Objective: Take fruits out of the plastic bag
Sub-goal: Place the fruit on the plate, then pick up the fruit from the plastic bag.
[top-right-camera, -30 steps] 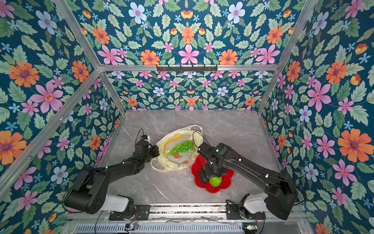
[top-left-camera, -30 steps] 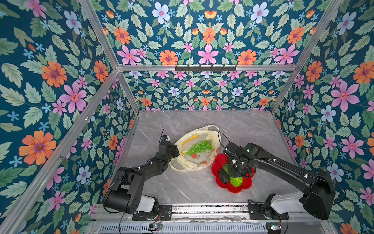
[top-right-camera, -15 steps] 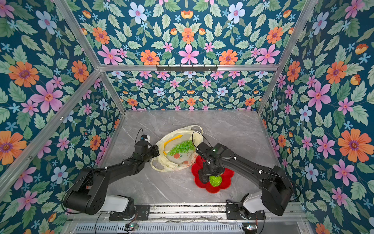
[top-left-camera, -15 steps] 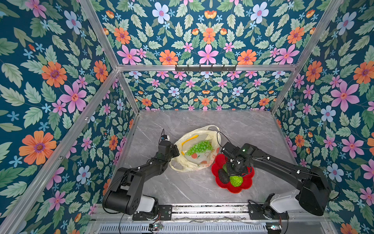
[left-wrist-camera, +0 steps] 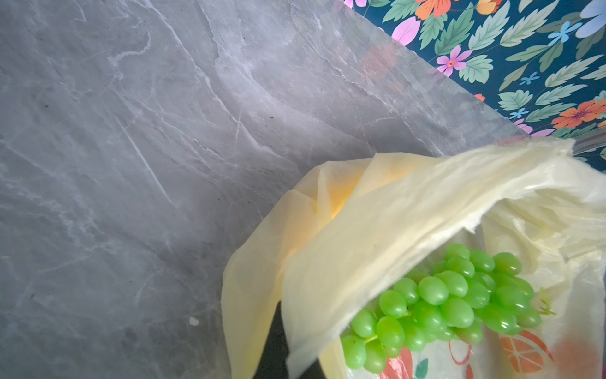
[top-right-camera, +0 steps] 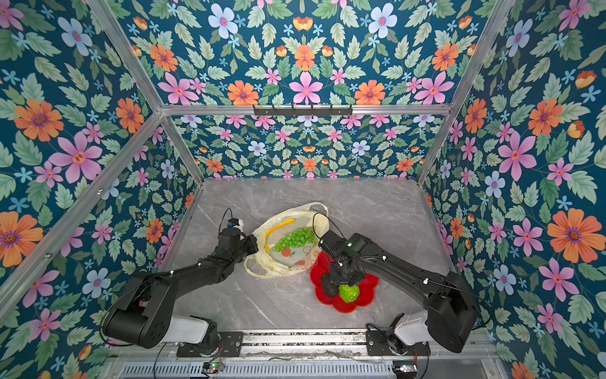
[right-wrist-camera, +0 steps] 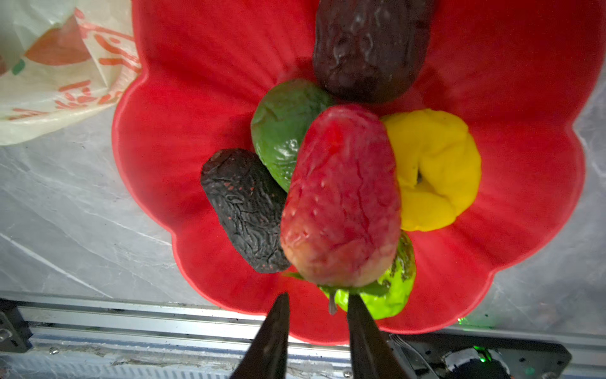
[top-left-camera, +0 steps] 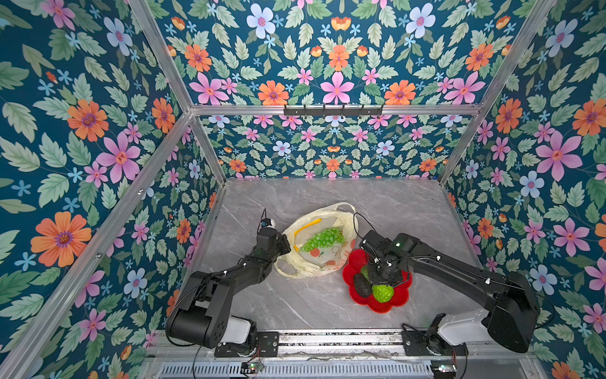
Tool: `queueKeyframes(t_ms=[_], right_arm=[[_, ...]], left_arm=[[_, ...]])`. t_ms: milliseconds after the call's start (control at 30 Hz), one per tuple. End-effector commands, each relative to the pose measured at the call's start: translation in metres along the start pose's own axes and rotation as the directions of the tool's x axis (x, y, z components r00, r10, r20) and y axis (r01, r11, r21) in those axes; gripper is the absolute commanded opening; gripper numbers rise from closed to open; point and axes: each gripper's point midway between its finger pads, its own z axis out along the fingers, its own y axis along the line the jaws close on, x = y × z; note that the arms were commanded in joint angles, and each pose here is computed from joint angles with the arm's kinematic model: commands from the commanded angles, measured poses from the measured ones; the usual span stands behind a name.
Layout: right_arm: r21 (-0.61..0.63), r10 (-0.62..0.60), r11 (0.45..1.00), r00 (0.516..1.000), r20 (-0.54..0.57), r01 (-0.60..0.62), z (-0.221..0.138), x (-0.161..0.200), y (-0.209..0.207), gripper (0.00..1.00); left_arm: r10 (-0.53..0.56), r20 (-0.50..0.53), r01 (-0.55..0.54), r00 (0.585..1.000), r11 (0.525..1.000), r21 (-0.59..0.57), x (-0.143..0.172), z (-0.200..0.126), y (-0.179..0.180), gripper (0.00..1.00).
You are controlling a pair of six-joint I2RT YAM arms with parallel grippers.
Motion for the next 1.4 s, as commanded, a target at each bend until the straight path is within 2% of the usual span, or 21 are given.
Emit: queueKeyframes(t_ms=[0,133,267,467,600,800,867,1067,1367], right_arm=[[0.013,0.003,1.000,1.000,0.017,-0.003,-0.006,-0.002,-0.003,0.37],[0.013,-0.003,1.000,0.999,0.050,0.002,-0.014,-0.007,-0.003,0.40],[-0.021,0.000,1.000,0.991,0.133,0.003,-0.028,-0.024,0.004,0.42],[-0.227,0.070,0.974,0.950,0.305,0.001,-0.053,-0.072,0.054,0.44],[-0.364,0.124,0.931,0.929,0.348,0.012,-0.057,-0.101,0.098,0.44],[-0.415,0.104,0.908,0.922,0.374,0.066,-0.050,-0.135,0.160,0.44],[-0.414,0.101,0.908,0.929,0.356,0.060,-0.031,-0.147,0.175,0.44],[-0.425,0.124,0.904,0.928,0.351,0.040,-0.004,-0.171,0.204,0.44],[-0.410,0.107,0.911,0.935,0.338,0.043,0.035,-0.189,0.243,0.43]], left_arm=[[0.009,0.013,-0.009,1.000,1.000,-0.002,-0.004,0.000,0.000,0.00],[0.009,0.014,-0.009,1.000,1.000,-0.001,-0.004,-0.001,0.000,0.00],[0.009,0.023,-0.009,1.000,1.000,0.004,-0.006,-0.003,-0.002,0.00],[0.007,0.052,-0.008,0.999,1.000,0.022,-0.010,-0.008,-0.004,0.00],[0.002,0.068,-0.002,0.998,1.000,0.010,-0.011,-0.012,-0.002,0.00],[-0.004,0.082,0.003,0.997,1.000,0.021,-0.013,-0.014,-0.003,0.00],[-0.006,0.093,0.004,0.996,1.000,0.025,-0.015,-0.016,-0.004,0.00],[-0.022,0.129,0.017,0.991,0.999,0.041,-0.018,-0.023,-0.004,0.00],[-0.052,0.165,0.043,0.985,0.997,0.060,-0.021,-0.031,-0.004,0.00]])
